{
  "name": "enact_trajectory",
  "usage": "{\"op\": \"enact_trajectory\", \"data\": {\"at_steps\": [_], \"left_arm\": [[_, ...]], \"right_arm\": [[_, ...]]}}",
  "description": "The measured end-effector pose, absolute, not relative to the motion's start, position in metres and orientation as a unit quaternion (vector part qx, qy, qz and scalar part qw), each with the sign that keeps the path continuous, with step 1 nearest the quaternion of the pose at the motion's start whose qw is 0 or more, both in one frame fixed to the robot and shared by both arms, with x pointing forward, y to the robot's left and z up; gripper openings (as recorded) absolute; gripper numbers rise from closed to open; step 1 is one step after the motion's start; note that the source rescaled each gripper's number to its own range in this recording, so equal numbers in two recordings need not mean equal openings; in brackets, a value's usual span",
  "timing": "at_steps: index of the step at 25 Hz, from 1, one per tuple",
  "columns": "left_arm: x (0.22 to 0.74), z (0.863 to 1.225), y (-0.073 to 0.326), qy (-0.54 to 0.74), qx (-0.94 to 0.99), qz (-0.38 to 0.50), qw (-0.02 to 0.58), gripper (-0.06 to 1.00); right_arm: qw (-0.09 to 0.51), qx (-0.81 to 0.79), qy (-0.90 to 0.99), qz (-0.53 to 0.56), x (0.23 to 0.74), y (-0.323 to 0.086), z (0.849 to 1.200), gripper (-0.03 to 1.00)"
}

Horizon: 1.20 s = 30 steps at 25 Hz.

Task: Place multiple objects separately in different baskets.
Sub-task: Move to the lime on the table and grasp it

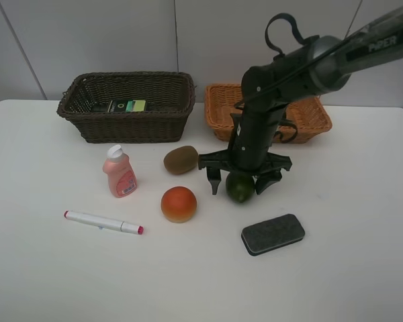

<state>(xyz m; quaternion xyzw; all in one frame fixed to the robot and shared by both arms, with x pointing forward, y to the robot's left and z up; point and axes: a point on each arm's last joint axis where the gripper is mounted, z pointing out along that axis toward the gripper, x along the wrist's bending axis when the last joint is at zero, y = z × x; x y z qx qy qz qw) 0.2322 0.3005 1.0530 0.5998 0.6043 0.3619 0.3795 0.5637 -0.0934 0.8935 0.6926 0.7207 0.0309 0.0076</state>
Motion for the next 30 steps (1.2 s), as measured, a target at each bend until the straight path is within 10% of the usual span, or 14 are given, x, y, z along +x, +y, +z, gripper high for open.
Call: {"op": "enact_trajectory", "data": {"at_steps": [5, 9, 30], "left_arm": [[0.2322, 1.0530, 0.3005, 0.604, 0.600, 0.362, 0.380, 1.00], [0.2322, 1.0530, 0.3005, 0.604, 0.600, 0.362, 0.380, 1.00], [0.2322, 1.0530, 0.3005, 0.604, 0.600, 0.362, 0.380, 1.00]], "right_arm": [[0.008, 0.693, 0.721, 0.031, 0.5637, -0.0934, 0.8935, 0.92], [0.008, 0.693, 0.721, 0.031, 0.5637, -0.0934, 0.8935, 0.44], [0.007, 0.693, 0.721, 0.029, 0.5615, -0.0948, 0.9017, 0.45]]}}
